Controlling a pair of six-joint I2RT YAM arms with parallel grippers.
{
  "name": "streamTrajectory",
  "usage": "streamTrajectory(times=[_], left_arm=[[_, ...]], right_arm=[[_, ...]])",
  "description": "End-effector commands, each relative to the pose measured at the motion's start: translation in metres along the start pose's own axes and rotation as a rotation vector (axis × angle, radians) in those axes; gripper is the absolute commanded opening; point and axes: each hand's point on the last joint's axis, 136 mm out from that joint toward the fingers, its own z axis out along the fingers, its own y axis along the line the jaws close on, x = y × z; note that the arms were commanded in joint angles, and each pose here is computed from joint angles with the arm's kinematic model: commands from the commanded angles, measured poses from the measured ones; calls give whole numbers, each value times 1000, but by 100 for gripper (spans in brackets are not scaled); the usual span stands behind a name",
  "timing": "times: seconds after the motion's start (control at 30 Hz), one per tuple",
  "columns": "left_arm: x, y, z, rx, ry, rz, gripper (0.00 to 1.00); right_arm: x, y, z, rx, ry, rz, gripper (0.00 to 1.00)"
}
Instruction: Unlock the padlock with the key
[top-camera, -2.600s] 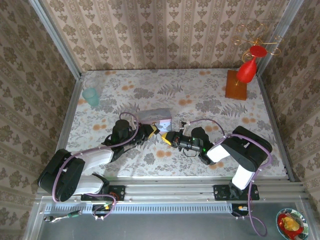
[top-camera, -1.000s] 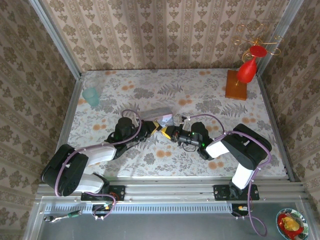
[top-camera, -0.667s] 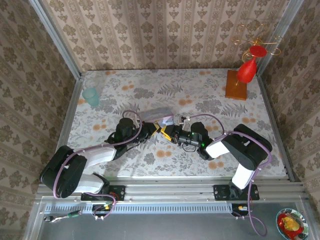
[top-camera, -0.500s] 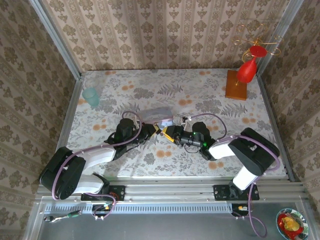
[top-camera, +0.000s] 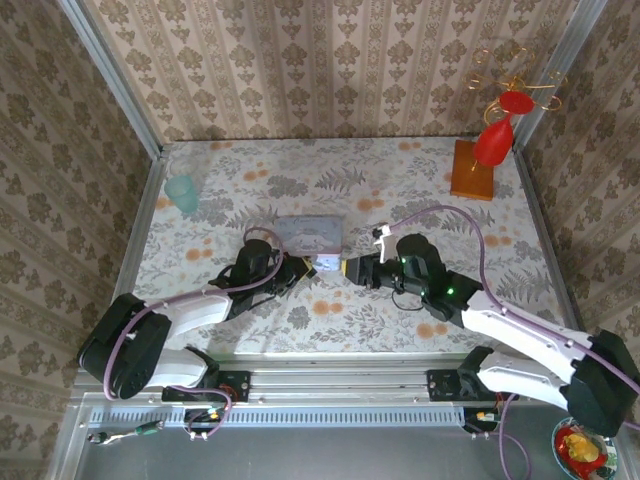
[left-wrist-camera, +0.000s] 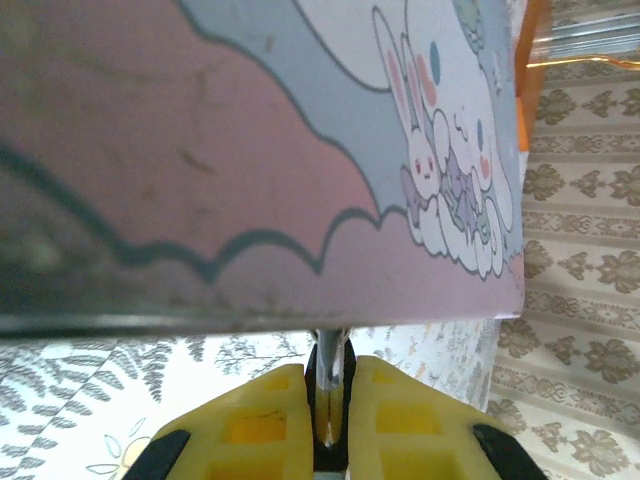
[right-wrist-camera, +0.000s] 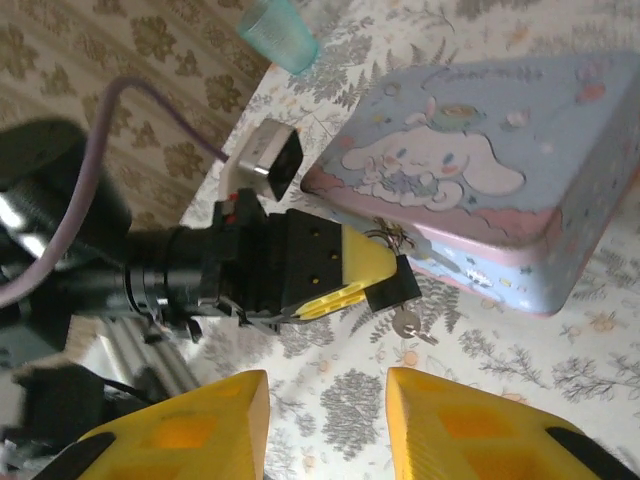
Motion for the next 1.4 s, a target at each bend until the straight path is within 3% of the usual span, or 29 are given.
streamTrajectory(times=[0.0, 0.1, 0.23, 0.9, 1.37], left_arm=[[-10, -27, -6, 46, -42, 58, 0], [-10, -29, -8, 44, -40, 62, 0], [-8, -30, -11, 43, -34, 70, 0], [-2, -28, -15, 62, -26, 63, 0], [3, -28, -15, 65, -18, 59, 0]], right_arm=[[26, -3, -1, 128, 57, -356, 36], [38, 11, 10, 143, 24, -574, 36], [52, 9, 27, 153, 17, -695, 36], [67, -13, 92, 335, -46, -920, 34], [63, -24, 114, 442, -79, -986, 29]])
